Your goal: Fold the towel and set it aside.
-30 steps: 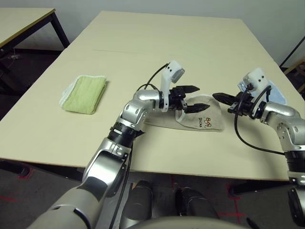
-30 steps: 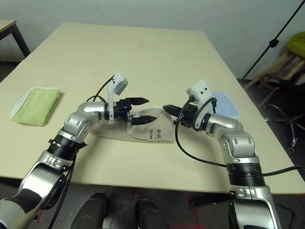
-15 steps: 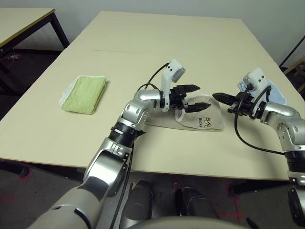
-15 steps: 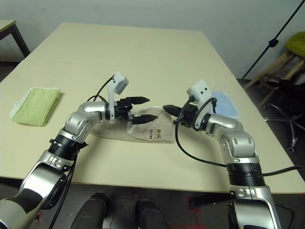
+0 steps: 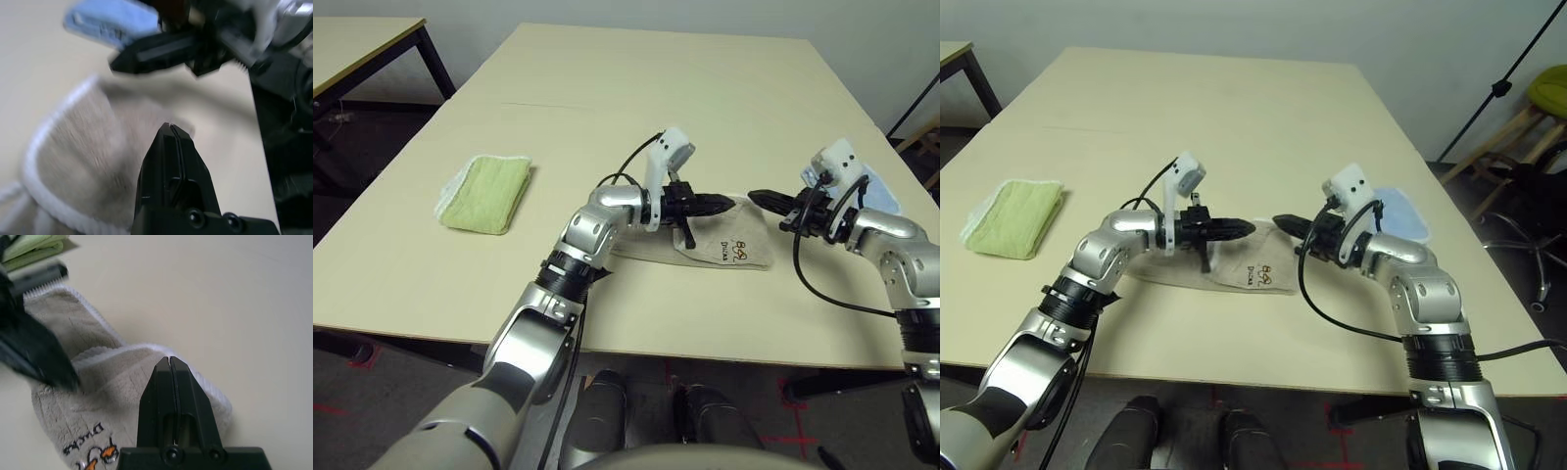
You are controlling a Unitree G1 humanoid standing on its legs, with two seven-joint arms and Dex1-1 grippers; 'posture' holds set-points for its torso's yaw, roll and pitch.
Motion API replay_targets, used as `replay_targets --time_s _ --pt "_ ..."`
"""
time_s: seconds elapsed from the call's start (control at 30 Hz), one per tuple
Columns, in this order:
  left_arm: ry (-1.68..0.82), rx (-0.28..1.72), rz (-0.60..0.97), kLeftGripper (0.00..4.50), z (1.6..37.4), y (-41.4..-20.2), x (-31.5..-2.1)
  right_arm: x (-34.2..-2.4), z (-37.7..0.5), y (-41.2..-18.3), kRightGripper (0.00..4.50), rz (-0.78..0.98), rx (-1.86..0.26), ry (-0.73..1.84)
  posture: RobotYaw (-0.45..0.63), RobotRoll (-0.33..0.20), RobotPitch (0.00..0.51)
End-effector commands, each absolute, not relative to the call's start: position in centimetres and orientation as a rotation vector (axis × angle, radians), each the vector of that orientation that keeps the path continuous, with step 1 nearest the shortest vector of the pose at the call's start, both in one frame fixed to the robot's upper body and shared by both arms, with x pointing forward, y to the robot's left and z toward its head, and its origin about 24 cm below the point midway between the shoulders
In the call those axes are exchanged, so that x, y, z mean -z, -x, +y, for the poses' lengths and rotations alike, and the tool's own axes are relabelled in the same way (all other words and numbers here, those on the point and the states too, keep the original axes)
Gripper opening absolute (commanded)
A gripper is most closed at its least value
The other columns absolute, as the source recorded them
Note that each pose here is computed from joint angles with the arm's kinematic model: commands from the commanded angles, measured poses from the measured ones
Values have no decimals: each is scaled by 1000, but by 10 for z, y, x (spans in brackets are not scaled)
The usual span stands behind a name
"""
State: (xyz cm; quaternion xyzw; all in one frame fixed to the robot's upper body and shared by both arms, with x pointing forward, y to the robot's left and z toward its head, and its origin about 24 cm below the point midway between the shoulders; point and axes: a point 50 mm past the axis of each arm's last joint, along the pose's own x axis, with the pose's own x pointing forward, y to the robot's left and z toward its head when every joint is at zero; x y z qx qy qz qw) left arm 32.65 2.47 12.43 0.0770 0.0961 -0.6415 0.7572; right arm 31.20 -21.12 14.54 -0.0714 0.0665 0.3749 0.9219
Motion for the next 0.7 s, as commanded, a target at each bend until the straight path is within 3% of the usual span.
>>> replay_targets --time_s 0.03,0.2,0.4,0.7 --pt "-229 1378 289 14 23 -327 -99 -131 -209 -316 0 178 -742 173 136 0 124" --pt "-296 1323 383 14 34 -329 -73 -100 -214 -317 0 259 -683 191 130 0 132" --pt "-247 1311 424 14 49 -324 -68 -67 -227 -318 0 347 -632 218 141 0 138" --pt "-153 1287 408 14 58 -316 -76 -68 -227 -324 0 323 -681 218 169 0 142"
